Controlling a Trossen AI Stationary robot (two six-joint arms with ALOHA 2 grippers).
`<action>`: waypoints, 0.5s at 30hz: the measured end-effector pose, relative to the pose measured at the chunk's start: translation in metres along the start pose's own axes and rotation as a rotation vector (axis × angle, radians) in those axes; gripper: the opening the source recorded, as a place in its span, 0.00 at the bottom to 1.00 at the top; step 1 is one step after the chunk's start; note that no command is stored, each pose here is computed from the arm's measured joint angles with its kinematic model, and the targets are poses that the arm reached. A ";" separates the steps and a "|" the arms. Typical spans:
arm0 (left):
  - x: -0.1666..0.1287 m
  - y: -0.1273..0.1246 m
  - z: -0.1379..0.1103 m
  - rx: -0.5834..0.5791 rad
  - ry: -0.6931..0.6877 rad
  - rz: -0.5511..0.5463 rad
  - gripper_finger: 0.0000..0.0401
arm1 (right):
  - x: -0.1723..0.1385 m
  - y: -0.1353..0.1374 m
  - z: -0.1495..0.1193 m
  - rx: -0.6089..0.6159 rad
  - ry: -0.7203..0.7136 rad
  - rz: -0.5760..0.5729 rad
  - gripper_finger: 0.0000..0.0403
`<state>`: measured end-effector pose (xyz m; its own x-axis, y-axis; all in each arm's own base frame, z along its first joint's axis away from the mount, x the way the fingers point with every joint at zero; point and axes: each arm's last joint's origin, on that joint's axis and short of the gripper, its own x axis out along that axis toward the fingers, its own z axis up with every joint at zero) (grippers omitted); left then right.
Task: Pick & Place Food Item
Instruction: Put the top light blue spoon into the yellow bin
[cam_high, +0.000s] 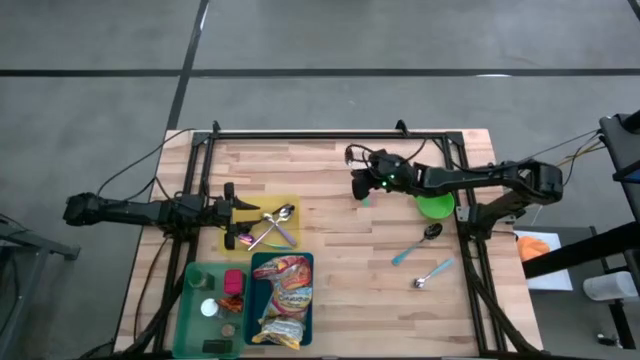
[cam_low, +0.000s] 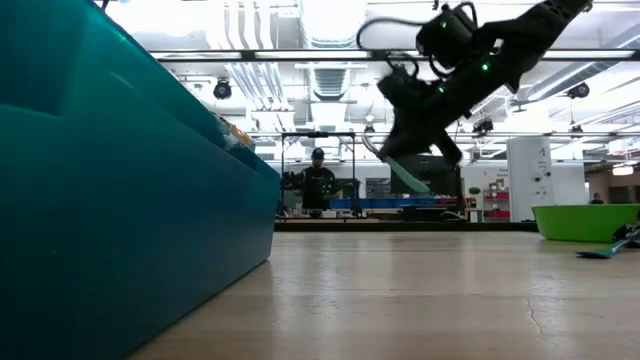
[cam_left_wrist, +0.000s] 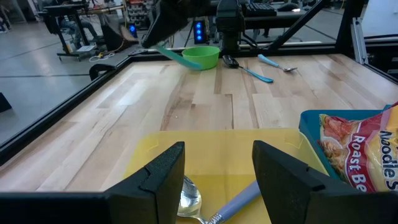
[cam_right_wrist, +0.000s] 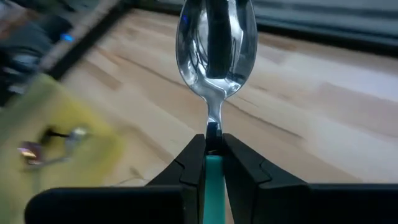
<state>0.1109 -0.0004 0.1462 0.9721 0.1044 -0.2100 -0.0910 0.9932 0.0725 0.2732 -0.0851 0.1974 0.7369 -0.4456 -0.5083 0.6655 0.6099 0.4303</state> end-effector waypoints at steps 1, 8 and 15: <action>0.000 0.000 0.000 0.000 0.000 0.000 0.47 | 0.000 0.004 0.000 -0.011 -0.016 0.025 0.09; 0.000 0.000 0.000 0.000 0.000 0.000 0.47 | 0.004 0.029 -0.004 -0.067 -0.133 0.183 0.09; 0.000 0.000 0.000 0.000 0.000 0.000 0.47 | 0.021 0.042 -0.010 -0.065 -0.221 0.342 0.09</action>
<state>0.1109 -0.0004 0.1462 0.9721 0.1045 -0.2098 -0.0911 0.9932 0.0725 0.3152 -0.0624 0.1973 0.9269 -0.3355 -0.1684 0.3739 0.7844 0.4950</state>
